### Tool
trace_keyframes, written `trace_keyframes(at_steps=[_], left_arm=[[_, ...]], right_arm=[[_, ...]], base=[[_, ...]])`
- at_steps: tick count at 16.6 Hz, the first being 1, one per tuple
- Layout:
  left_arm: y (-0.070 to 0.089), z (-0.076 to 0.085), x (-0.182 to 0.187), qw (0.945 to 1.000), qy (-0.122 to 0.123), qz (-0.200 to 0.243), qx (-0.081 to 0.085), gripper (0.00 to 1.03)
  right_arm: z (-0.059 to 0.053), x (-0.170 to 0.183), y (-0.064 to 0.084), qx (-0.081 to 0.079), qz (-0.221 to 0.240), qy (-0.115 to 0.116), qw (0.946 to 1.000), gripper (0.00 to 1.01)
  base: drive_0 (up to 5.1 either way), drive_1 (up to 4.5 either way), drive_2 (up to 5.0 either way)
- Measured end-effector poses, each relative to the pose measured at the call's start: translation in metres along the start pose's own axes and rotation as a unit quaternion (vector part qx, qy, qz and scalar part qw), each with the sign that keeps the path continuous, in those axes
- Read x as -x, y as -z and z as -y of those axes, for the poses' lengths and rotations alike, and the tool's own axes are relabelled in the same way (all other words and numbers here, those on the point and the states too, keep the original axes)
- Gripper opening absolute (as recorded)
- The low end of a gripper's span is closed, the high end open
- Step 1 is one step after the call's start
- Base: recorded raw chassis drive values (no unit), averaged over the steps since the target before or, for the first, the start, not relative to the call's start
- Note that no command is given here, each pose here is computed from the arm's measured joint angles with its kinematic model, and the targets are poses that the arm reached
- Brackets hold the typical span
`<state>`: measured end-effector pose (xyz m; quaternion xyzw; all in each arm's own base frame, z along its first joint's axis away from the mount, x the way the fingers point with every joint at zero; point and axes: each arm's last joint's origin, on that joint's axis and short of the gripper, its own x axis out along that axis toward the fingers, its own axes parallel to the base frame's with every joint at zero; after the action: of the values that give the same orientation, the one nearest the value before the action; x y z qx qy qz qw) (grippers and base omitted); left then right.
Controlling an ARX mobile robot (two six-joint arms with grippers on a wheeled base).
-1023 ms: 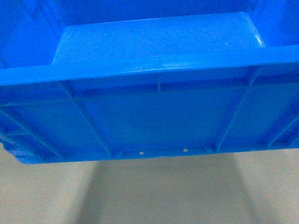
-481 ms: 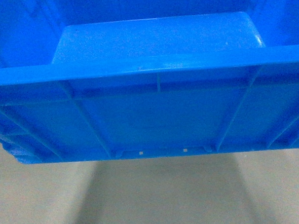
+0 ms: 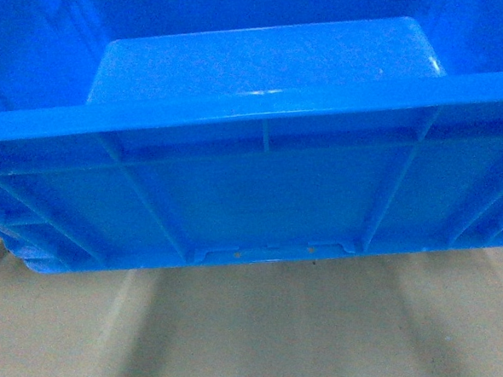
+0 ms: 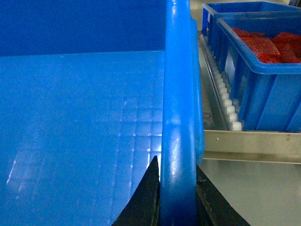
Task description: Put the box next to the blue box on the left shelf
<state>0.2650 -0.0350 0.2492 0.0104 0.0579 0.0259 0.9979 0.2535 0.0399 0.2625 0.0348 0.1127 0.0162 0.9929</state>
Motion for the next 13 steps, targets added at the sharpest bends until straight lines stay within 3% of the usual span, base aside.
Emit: trace_keyframes(at_steps=[13], left_arm=[[0.0003, 0.0000, 0.0000, 1.0000, 0.000, -0.002, -0.001, 0.18]], right_arm=[[0.0001, -0.0002, 0.0006, 0.000, -0.003, 0.001, 1.0000, 0.09]], base=[[0.0, 4.03, -4.0]])
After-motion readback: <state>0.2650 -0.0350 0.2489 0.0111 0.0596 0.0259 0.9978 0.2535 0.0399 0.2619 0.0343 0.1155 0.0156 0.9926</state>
